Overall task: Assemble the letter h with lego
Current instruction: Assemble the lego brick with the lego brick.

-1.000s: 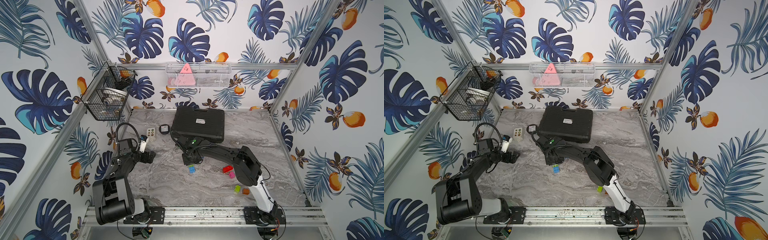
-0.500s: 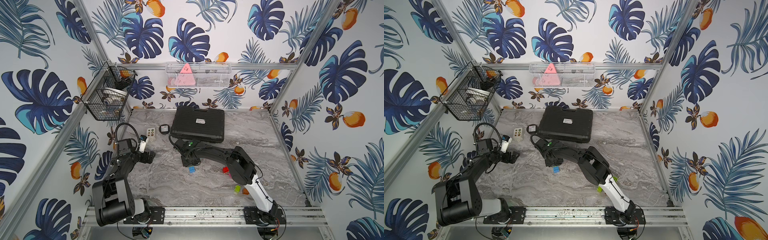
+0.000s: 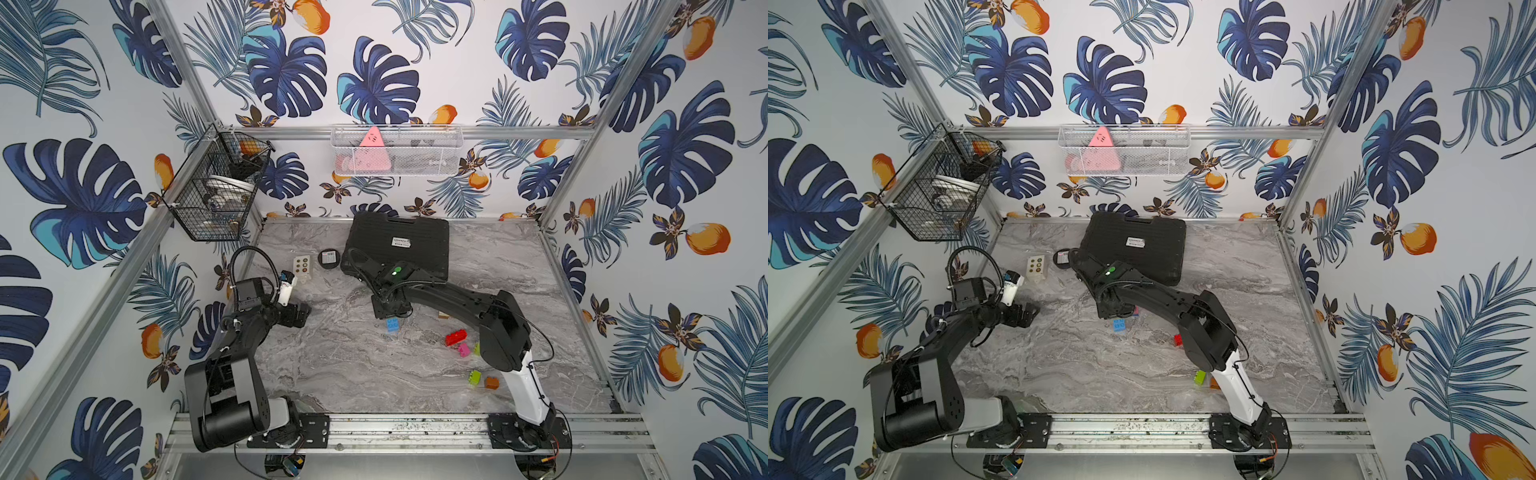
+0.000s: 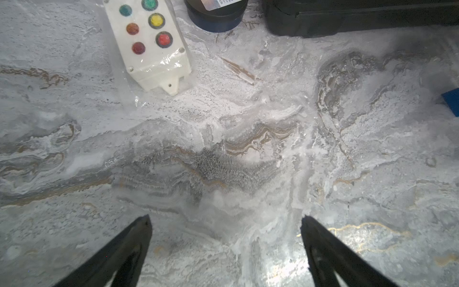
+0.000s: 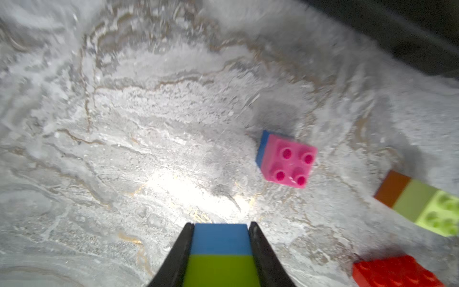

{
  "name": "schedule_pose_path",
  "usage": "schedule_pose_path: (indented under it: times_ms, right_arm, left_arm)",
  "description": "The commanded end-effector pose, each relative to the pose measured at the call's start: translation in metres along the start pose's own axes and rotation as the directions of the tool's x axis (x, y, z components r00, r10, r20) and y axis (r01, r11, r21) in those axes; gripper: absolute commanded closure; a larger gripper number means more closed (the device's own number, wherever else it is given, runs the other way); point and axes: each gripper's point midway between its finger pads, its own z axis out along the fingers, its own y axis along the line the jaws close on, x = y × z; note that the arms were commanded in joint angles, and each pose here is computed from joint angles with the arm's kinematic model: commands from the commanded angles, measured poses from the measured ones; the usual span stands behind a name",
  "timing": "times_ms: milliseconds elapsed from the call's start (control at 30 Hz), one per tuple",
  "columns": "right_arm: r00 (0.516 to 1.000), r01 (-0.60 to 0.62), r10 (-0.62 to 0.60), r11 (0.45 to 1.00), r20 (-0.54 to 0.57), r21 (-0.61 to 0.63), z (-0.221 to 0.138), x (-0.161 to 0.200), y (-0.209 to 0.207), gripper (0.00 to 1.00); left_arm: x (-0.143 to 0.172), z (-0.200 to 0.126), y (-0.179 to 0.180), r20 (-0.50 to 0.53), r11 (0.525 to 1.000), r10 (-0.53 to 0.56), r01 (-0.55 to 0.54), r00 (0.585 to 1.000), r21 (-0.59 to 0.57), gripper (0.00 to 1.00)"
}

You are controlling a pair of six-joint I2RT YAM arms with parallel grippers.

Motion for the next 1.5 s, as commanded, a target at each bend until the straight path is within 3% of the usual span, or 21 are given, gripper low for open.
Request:
schedule_pose_path:
  times_ms: [0, 233, 1467]
  right_arm:
    - [1.000, -0.025, 0.025, 0.999, 0.003, 0.041, -0.004, -0.008, -0.028, 0.80]
    - [0.986, -0.135, 0.138, 0.990, -0.094, 0.033, 0.015, -0.020, -0.059, 0.79]
    - [0.962, -0.139, 0.139, 0.990, -0.233, 0.017, 0.050, -0.010, -0.050, 0.76]
  left_arm:
    - [-0.002, -0.001, -0.001, 0.008, 1.000, 0.005, -0.005, 1.000, 0.007, 0.01]
    - [-0.001, 0.000, 0.000, 0.005, 1.000, 0.002, -0.002, 1.000, 0.006, 0.01]
    - [-0.002, 0.000, 0.002, 0.006, 1.000, -0.009, 0.009, 1.000, 0.007, 0.01]
